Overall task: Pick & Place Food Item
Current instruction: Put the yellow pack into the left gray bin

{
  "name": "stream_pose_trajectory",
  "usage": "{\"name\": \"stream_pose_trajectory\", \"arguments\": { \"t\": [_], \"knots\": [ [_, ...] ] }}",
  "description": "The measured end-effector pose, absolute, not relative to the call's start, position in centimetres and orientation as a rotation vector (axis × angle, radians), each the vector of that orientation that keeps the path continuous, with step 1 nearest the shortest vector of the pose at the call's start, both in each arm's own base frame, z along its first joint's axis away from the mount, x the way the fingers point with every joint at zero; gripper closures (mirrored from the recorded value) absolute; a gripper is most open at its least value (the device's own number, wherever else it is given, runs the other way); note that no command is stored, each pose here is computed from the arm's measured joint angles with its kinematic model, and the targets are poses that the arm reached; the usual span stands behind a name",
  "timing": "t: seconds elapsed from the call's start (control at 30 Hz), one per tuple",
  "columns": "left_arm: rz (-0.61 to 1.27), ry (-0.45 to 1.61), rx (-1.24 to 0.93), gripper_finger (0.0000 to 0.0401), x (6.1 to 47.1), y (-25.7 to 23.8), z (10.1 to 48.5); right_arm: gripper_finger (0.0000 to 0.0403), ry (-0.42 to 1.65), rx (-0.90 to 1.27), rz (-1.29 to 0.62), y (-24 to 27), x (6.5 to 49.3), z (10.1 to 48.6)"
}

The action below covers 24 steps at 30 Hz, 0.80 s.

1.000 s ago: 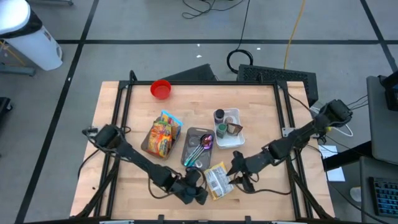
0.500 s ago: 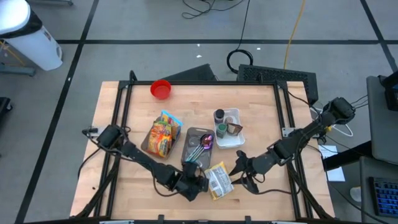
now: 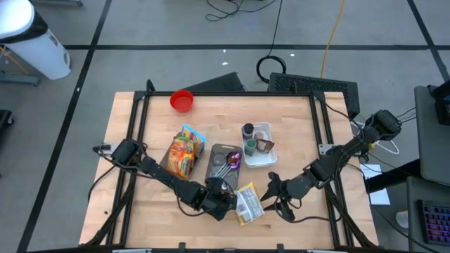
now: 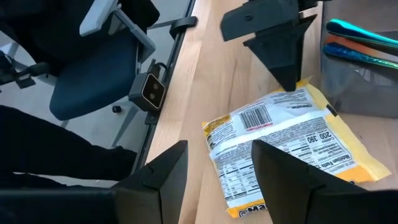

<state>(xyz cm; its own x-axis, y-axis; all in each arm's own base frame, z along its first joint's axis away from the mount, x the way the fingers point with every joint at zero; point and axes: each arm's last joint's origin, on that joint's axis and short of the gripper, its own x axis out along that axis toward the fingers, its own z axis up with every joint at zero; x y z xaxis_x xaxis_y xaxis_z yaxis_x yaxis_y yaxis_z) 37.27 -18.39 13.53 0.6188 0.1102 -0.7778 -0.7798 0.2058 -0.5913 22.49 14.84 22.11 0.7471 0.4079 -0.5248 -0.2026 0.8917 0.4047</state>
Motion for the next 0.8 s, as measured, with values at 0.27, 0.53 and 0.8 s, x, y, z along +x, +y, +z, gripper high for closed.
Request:
{"name": "stream_pose_trajectory", "arguments": {
  "t": [0.27, 0.53, 0.8],
  "knots": [
    [0.732, 0.652, -1.221, 0.0254, 37.7, -17.4, 13.2, 0.0232, 0.643, 0.323, 0.341, 14.8, 22.5, 22.1],
    [0.697, 0.654, -1.206, 0.0254, 38.4, -16.5, 13.4, 0.0232, 0.639, 0.305, 0.344, 14.8, 22.5, 22.1],
    [0.670, 0.688, -1.196, 0.0317, 38.5, -16.5, 13.4, 0.0232, 0.630, 0.292, 0.325, 14.7, 22.6, 22.1]
  ]
}}
